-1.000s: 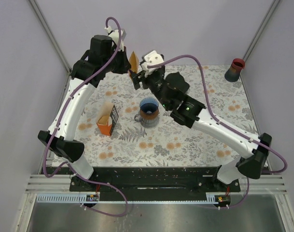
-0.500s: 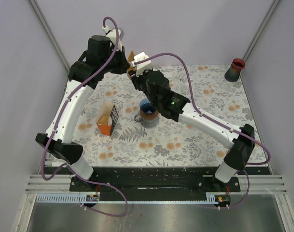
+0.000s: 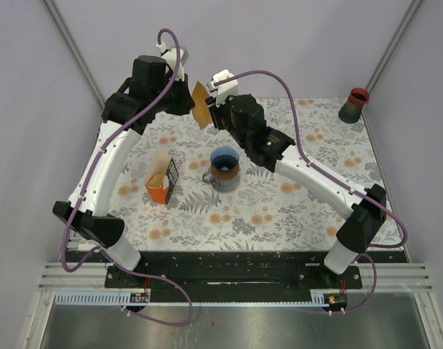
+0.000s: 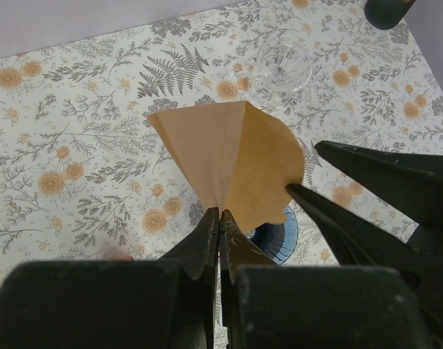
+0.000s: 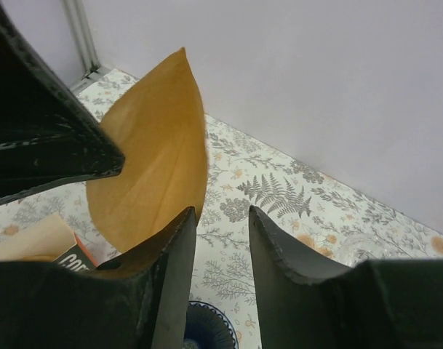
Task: Place the coffee filter in the dripper
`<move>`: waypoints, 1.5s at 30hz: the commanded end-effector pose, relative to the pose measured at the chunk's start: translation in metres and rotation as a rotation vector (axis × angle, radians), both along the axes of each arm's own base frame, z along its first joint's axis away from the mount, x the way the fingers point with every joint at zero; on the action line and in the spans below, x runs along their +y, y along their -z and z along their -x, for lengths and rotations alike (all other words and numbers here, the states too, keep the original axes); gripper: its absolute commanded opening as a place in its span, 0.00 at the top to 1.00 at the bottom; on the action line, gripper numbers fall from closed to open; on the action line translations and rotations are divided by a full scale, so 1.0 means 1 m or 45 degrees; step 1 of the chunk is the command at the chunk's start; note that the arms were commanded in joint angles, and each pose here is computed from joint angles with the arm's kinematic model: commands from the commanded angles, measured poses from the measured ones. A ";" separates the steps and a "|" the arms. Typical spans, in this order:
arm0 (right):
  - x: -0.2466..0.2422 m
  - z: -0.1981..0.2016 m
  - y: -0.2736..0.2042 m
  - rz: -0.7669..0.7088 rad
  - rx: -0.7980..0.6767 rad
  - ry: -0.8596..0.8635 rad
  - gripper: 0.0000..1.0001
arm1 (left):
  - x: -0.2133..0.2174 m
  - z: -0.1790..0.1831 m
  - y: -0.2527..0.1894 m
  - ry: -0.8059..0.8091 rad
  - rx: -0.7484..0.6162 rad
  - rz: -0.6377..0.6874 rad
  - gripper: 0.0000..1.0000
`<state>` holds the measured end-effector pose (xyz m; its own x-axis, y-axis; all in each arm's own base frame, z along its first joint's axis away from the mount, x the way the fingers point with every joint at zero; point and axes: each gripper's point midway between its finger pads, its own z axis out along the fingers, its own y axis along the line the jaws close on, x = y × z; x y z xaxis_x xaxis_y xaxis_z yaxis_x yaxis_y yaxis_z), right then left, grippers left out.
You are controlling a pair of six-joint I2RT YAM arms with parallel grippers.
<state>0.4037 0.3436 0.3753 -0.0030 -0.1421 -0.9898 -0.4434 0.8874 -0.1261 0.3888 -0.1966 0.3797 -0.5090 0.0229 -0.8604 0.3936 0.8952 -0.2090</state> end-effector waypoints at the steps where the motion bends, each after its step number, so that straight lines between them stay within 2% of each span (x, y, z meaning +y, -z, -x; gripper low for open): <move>1: 0.017 0.010 -0.018 -0.053 -0.005 -0.148 0.56 | -0.006 0.009 -0.010 0.066 -0.027 0.026 1.00; 5: 0.021 0.002 -0.010 -0.049 0.029 -0.143 0.59 | -0.008 0.010 -0.013 0.082 -0.037 0.033 1.00; 10: -0.002 -0.009 -0.012 -0.064 0.049 -0.035 0.86 | 0.005 0.009 -0.004 0.029 -0.033 -0.045 1.00; 14: -0.016 -0.008 -0.014 -0.086 0.073 -0.040 0.99 | 0.007 0.011 0.004 0.029 -0.013 -0.070 1.00; 20: -0.010 0.004 -0.013 -0.069 0.081 -0.158 1.00 | 0.000 0.014 0.006 0.080 0.000 -0.054 1.00; 24: -0.022 0.009 -0.012 -0.031 0.120 -0.117 1.00 | 0.003 0.016 0.012 0.083 0.025 -0.084 1.00; 28: -0.037 0.025 -0.001 0.027 0.268 -0.095 1.00 | -0.002 0.023 0.032 0.131 0.120 -0.095 1.00; 35: -0.062 0.053 0.053 0.121 0.595 -0.028 1.00 | -0.022 0.039 0.063 0.284 0.323 -0.059 1.00; 41: -0.064 0.061 0.074 0.157 0.714 -0.027 1.00 | -0.031 0.052 0.086 0.359 0.428 -0.056 1.00; 45: -0.064 0.067 0.071 0.151 0.746 -0.047 1.00 | -0.033 0.062 0.090 0.399 0.457 -0.053 1.00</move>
